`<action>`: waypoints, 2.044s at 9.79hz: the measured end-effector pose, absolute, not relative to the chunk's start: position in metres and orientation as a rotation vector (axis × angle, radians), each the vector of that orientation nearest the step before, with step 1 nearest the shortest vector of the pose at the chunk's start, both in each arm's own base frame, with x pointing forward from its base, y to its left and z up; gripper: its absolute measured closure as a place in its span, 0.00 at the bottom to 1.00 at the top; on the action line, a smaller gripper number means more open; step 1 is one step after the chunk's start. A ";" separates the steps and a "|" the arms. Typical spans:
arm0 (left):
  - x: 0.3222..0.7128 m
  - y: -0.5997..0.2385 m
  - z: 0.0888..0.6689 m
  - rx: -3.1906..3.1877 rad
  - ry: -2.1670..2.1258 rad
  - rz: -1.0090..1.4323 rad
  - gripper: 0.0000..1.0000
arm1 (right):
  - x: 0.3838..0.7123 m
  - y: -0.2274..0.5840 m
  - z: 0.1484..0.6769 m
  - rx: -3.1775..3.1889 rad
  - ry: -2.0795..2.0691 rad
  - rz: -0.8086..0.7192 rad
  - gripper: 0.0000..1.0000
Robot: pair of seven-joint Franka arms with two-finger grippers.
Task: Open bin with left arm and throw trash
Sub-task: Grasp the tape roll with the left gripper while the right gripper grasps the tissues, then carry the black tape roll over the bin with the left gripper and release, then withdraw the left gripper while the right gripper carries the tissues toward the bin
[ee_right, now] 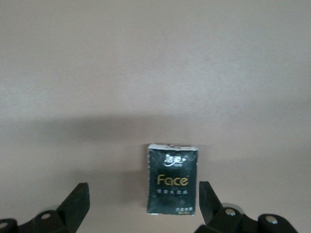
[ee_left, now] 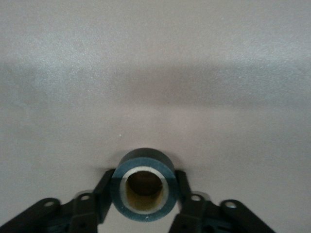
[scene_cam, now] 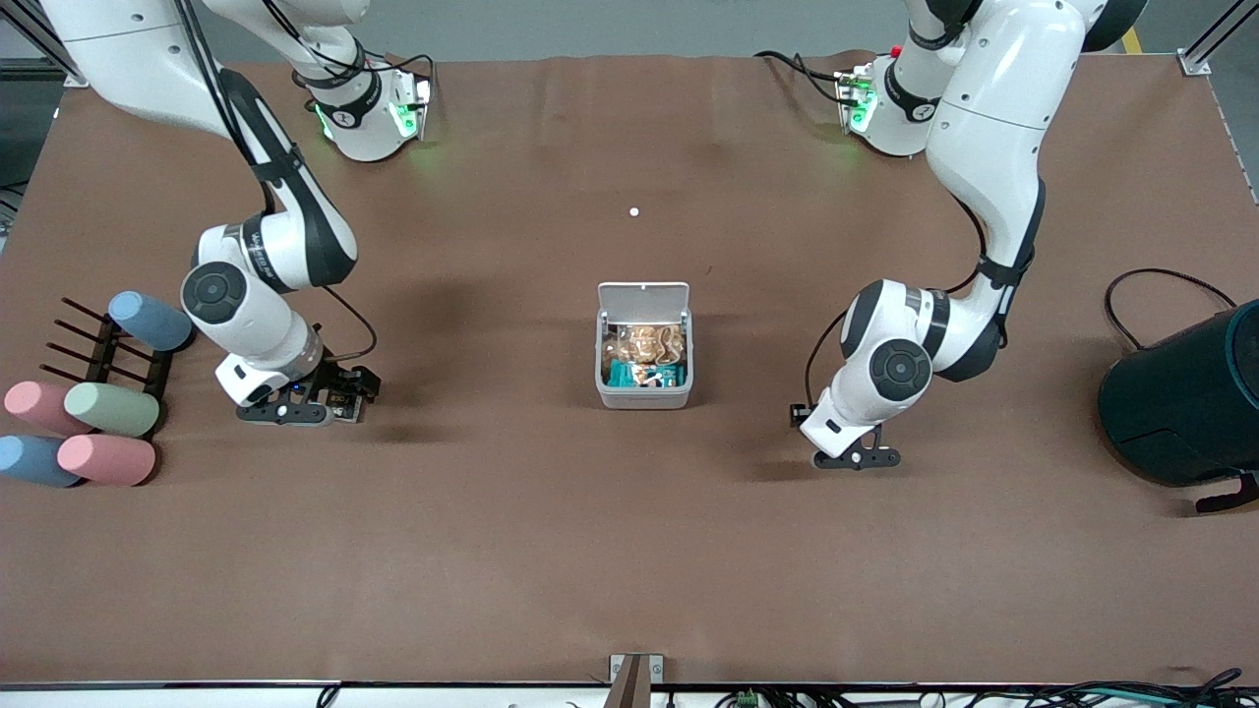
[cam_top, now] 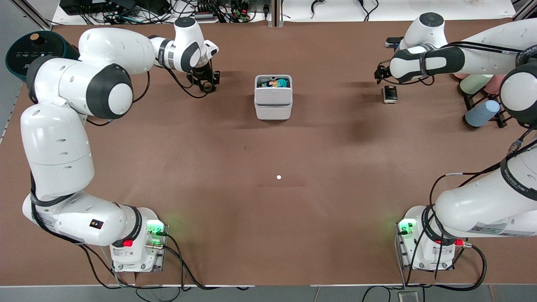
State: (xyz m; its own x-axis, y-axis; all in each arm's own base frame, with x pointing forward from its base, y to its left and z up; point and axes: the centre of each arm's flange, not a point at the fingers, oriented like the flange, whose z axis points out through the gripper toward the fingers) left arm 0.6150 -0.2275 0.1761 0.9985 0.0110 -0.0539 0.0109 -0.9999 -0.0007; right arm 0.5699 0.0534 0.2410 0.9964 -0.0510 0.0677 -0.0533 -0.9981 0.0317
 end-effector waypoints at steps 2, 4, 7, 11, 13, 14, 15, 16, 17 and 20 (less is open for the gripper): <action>0.621 -0.233 0.188 -3.147 -0.009 0.062 0.47 | 0.566 0.043 0.232 3.105 -0.108 0.075 0.00; 0.630 -0.261 0.245 -3.145 0.003 0.122 0.47 | 0.562 0.039 0.214 3.115 -0.119 0.067 0.00; 0.606 -0.370 0.338 -3.214 -0.164 0.146 0.47 | 0.558 0.039 0.186 3.142 -0.078 0.097 0.05; 0.536 -0.470 0.315 -3.247 -0.124 0.299 0.47 | 0.556 0.019 0.171 3.152 -0.022 0.110 0.10; 0.527 -0.481 0.300 -3.233 -0.098 0.327 0.47 | 0.556 0.022 0.171 3.155 -0.015 0.107 0.22; 0.529 -0.479 0.294 -3.227 -0.105 0.336 0.47 | 0.555 0.024 0.171 3.156 -0.010 0.105 0.28; 0.533 -0.475 0.289 -3.224 -0.116 0.339 0.47 | 0.556 0.022 0.172 3.154 -0.010 0.107 0.45; 0.536 -0.473 0.289 -3.224 -0.124 0.336 0.47 | 0.556 0.022 0.173 3.153 -0.008 0.107 0.52; 0.537 -0.472 0.289 -3.226 -0.128 0.330 0.47 | 0.556 0.024 0.174 3.154 -0.003 0.109 0.58; 0.541 -0.474 0.292 -3.247 -0.136 0.301 0.21 | 0.557 0.047 0.177 3.165 0.049 0.060 0.59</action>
State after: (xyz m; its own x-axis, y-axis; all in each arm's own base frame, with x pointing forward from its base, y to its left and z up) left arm 0.5411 -0.4736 0.2921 0.9796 0.0714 -0.1880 0.0938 -0.9891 0.1134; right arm 0.5572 0.0465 0.1775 0.9988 0.0302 0.0380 0.0311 -0.9992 -0.0242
